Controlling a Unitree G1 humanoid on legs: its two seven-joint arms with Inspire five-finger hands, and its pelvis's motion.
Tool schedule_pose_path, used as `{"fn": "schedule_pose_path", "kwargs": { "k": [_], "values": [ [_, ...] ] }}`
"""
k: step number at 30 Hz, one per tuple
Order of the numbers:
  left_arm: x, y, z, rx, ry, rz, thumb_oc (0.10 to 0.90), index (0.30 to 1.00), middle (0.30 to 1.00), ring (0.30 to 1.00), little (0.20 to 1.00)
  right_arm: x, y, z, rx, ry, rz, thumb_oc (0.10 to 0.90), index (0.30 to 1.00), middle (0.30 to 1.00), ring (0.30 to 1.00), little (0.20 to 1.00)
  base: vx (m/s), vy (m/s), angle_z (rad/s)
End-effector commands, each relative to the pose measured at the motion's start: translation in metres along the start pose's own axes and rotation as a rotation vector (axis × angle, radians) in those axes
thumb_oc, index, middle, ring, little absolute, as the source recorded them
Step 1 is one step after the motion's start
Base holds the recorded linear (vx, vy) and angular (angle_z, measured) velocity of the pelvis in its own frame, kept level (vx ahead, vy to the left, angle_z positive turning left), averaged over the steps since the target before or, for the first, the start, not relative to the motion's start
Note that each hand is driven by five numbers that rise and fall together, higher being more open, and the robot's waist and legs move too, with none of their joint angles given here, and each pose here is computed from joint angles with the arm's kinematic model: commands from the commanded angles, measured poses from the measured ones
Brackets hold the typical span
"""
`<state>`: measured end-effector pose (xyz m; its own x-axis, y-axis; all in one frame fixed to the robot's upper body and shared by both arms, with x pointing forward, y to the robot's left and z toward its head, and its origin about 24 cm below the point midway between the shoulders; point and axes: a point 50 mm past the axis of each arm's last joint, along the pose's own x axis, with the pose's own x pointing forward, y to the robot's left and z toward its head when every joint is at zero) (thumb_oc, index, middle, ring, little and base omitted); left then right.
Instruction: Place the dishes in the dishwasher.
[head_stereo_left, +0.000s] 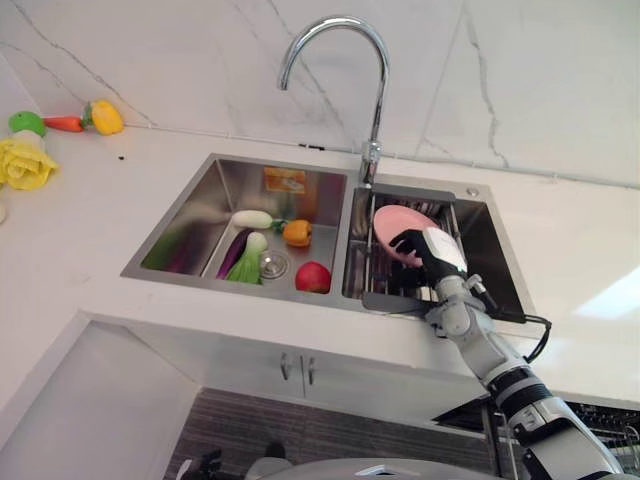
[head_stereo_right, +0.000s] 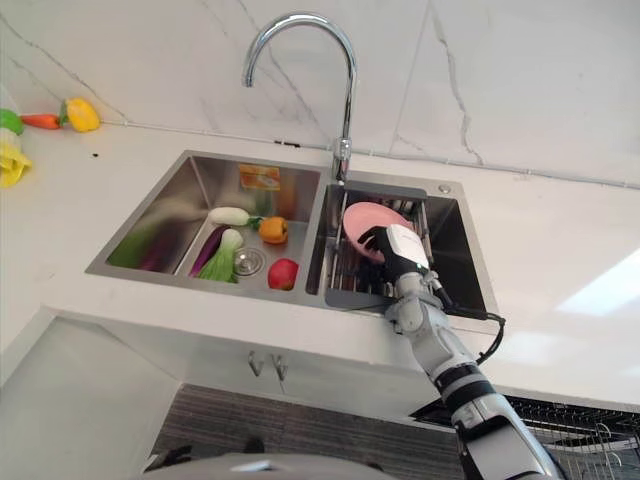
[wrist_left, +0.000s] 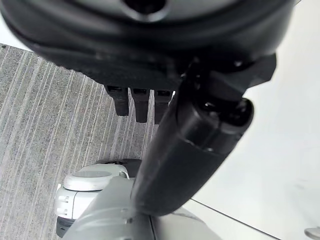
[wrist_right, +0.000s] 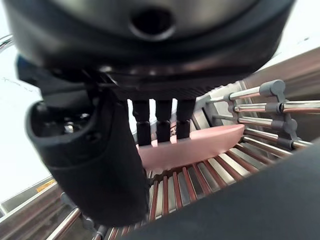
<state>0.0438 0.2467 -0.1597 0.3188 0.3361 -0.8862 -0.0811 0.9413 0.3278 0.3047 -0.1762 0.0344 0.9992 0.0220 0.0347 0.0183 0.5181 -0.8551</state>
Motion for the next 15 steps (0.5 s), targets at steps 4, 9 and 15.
{"fn": "schedule_pose_path", "kwargs": {
  "k": [4,9,15],
  "values": [
    [0.004,0.001,0.042,0.139,-0.186,0.026,0.800,0.900,0.900,0.900,0.900,0.032,-0.044,0.019,-0.078,-0.090,-0.173,0.400,0.300,0.300,0.300,0.300,0.00,-0.006,0.04],
    [0.003,0.000,0.048,0.202,-0.220,0.015,0.800,0.900,0.900,0.900,0.900,0.029,-0.048,0.014,-0.016,-0.073,-0.208,0.400,0.300,0.300,0.300,0.300,0.00,-0.007,0.07],
    [0.004,-0.002,0.042,0.195,-0.183,0.016,0.800,0.900,0.900,0.900,0.900,0.015,-0.078,0.031,0.189,-0.185,-0.374,0.400,0.300,0.300,0.300,0.300,0.00,0.000,0.00]
  ]
}}
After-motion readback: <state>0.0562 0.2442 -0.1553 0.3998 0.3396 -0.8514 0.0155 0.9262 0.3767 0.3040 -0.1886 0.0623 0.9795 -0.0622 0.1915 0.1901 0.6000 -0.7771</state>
